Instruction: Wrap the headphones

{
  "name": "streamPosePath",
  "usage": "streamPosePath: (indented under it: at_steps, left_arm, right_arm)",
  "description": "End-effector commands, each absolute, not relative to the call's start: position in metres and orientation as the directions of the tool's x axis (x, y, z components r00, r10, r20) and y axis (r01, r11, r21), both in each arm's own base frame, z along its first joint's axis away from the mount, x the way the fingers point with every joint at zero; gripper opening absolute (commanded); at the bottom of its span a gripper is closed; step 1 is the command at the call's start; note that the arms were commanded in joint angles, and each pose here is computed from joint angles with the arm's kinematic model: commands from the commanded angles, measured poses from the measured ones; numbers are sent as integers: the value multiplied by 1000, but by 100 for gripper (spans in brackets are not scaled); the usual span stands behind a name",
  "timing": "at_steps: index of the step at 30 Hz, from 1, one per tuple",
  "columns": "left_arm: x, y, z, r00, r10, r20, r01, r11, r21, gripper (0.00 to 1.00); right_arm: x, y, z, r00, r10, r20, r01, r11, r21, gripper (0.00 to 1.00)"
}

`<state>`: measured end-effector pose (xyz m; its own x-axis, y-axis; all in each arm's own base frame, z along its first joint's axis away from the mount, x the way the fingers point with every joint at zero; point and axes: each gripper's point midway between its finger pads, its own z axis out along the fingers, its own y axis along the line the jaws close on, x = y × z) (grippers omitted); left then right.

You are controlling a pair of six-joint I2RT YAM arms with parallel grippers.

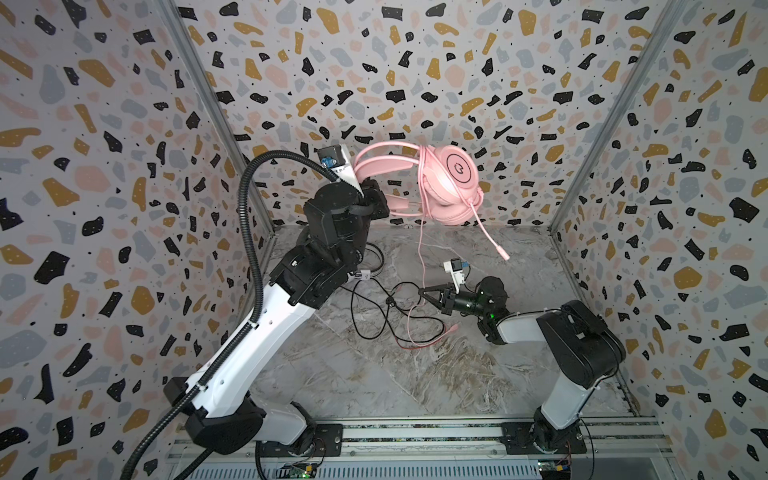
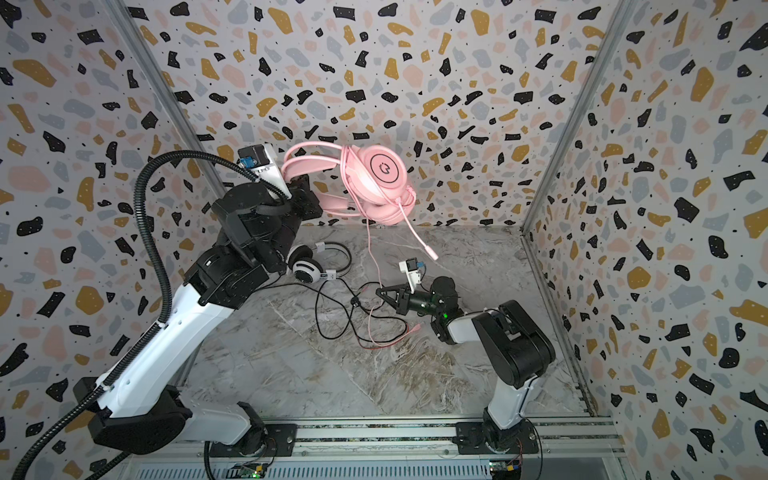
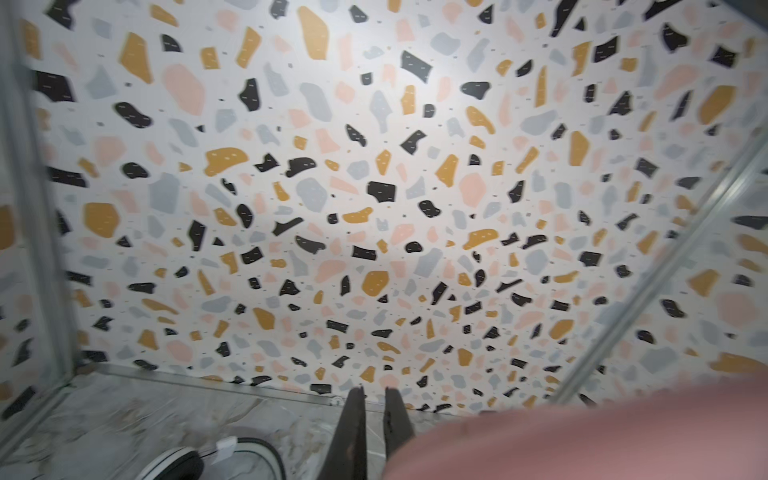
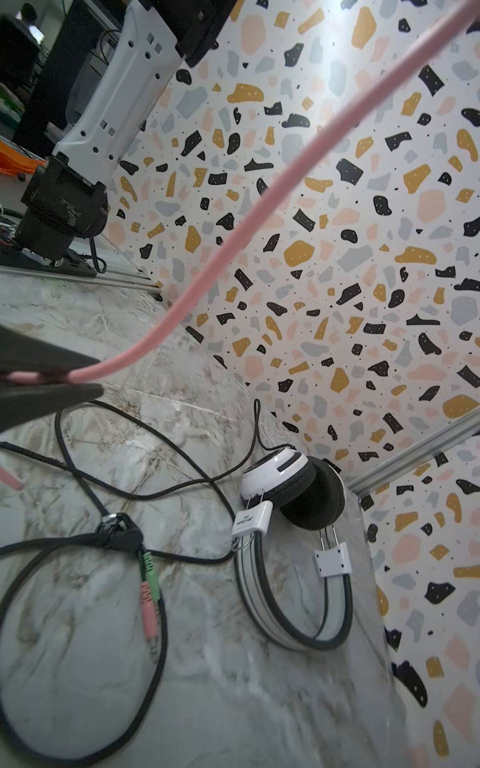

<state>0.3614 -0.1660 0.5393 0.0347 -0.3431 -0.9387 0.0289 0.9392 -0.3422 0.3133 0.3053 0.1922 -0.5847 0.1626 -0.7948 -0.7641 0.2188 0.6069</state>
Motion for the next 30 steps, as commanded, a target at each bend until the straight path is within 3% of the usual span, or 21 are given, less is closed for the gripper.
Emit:
streamPosePath:
  at_steps: [1,7,12,15,20,24,30]
  left_arm:
    - [359,-111,565,216,-431,-876,-175,866,-469,0]
    - [388,-74,539,269,-453,-850,-273,811,-518,0]
    - [410,-75,516,264,-376,-888,-381,806,-454,0]
    - [425,-82,488,193,-242,-951,-477,824,-307,0]
    - [432,-115,422,-69,83,-994,-609,786,108,0]
    - [433,-145,377,-208,246,-947,-457,831,316,0]
    - [415,-171,352,-278,524,-805,-156,802,577,0]
  right_arm:
    - [309,289,197,-536,154,-830,-762,334,555,2]
    - [262,274,182,-511,38,-859,-769,425,477,2]
    - [224,274,198,-464,-35,-885,-800,445,402,2]
    - [217,271,224,-410,-54,-911,-817,466,340,2]
    - [222,259,273,-316,-50,-947,-818,521,246,1]
    - [233,242,306,-283,-32,-959,-804,552,219,1]
    - [264,203,323,-304,36,-952,-738,623,259,1]
